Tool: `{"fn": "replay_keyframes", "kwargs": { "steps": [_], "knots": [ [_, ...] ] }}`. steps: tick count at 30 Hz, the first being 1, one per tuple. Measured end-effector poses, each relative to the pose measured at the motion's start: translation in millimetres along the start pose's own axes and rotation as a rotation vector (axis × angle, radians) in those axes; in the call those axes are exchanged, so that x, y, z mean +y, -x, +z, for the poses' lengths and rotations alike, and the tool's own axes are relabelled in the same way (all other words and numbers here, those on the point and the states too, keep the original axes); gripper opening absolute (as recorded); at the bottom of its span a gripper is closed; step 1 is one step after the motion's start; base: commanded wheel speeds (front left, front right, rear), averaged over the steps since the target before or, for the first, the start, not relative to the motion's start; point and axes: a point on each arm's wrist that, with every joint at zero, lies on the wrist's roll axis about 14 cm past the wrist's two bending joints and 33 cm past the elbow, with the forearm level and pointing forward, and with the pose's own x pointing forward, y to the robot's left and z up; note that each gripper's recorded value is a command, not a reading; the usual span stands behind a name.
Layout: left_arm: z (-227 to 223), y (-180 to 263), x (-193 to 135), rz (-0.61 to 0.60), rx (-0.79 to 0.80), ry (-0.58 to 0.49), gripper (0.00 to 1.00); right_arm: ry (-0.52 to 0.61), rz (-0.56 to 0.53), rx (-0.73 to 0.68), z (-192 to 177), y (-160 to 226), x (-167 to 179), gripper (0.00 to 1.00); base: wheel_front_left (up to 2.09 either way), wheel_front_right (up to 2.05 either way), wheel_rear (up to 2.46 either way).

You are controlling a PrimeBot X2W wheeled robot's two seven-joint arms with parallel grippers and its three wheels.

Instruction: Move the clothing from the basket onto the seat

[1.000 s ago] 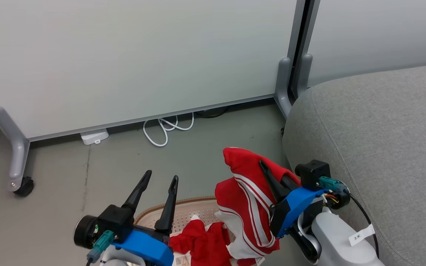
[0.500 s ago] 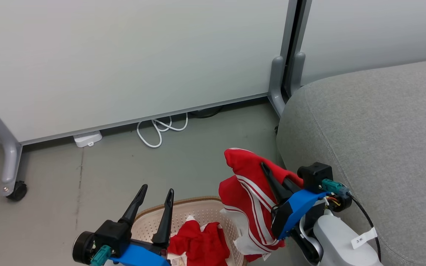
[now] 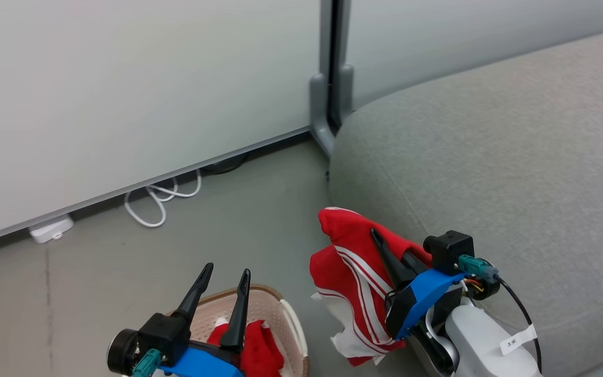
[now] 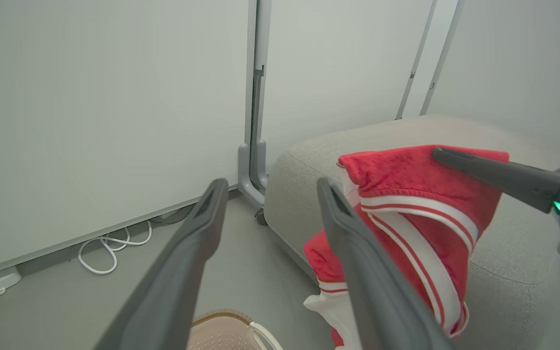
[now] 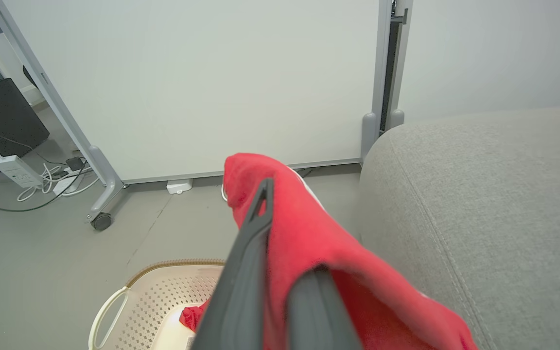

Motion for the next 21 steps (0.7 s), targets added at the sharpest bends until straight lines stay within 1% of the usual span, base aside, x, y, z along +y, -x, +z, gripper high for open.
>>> {"fn": "replay_keyframes", "kwargs": {
  "steps": [9,13,21],
  "knots": [
    [-13,-26,-35,-0.132,0.038,0.009,1.00,-0.019,-0.141,-0.011,-1,28,-44,0.00,0.00,0.00,0.00],
    [-20,-35,-47,-0.186,0.059,0.013,1.00,-0.027,-0.189,-0.008,-3,38,-58,0.00,0.00,0.00,0.00],
    [-29,-49,-61,-0.257,0.083,0.018,1.00,-0.038,-0.260,-0.005,-6,53,-77,0.00,0.00,0.00,0.00]
  ]
}}
